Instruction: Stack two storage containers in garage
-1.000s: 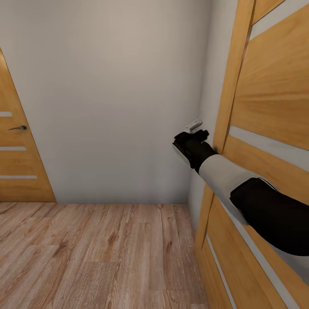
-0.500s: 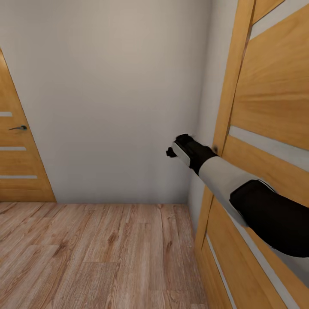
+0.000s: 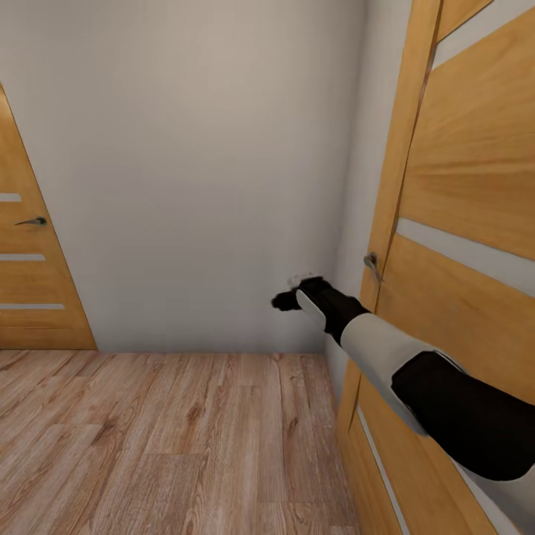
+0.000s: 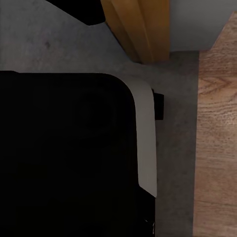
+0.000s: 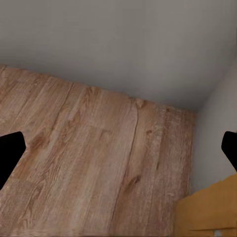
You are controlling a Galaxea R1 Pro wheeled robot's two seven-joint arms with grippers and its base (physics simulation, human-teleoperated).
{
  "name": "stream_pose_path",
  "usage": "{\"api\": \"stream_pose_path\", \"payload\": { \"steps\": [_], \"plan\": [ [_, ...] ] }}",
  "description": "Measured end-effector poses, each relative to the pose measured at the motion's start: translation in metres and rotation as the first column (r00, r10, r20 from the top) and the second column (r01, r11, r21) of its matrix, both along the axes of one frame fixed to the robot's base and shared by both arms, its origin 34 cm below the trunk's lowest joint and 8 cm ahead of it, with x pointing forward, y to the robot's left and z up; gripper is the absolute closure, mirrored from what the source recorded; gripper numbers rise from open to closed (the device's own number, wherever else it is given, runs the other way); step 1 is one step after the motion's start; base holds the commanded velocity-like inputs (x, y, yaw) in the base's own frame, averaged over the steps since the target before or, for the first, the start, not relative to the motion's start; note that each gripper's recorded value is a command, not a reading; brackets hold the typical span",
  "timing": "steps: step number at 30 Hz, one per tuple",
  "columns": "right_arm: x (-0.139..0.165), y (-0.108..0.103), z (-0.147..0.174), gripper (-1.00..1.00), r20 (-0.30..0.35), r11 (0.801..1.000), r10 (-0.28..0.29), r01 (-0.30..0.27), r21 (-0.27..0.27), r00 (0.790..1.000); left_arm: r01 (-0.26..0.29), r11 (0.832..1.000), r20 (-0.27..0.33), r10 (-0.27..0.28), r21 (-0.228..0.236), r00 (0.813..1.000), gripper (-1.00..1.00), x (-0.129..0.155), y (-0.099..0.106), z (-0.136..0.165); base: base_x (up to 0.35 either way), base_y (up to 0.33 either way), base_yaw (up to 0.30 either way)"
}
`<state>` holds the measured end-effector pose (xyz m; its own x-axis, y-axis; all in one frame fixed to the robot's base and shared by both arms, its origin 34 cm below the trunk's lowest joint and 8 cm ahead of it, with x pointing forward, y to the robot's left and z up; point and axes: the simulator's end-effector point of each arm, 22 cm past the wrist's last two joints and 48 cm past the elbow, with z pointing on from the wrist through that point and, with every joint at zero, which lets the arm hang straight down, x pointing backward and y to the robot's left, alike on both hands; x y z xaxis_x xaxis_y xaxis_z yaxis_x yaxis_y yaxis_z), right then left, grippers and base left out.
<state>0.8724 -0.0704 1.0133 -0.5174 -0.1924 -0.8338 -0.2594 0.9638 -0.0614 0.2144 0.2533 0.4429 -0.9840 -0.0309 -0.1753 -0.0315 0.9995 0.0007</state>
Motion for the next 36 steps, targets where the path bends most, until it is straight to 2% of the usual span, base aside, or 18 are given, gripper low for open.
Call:
{"api": "stream_pose_path", "payload": {
  "steps": [6, 17, 23, 36],
  "plan": [
    [-0.003, 0.006, -0.004, -1.0, -0.007, 1.0, 0.026, -0.026, 0.012, 1.0, 0.001, 1.0, 0.001, -0.001, 0.0, 1.0, -1.0, 0.0, 0.0, 0.0, 0.0, 0.0, 0.0],
    [-0.004, 0.006, -0.006, -1.0, -0.017, 1.0, 0.027, -0.027, 0.01, 0.999, 0.0, 1.0, 0.0, 0.0, 0.0, 1.0, -1.0, 0.0, 0.0, 0.0, 0.0, 0.0, 0.0],
    [-0.005, -0.002, -0.018, -1.0, -0.041, 1.0, 0.012, -0.012, -0.003, 0.999, 0.0, 1.0, 0.0, 0.0, 0.001, 1.0, -1.0, 0.0, 0.0, 0.0, 0.0, 0.0, 0.0],
    [-0.007, 0.001, -0.023, -1.0, -0.052, 1.0, 0.025, -0.024, 0.006, 0.998, 0.0, 1.0, 0.0, 0.0, 0.0, 1.0, -1.0, 0.0, 0.0, 0.0, 0.0, 0.0, 0.0]
  ]
}}
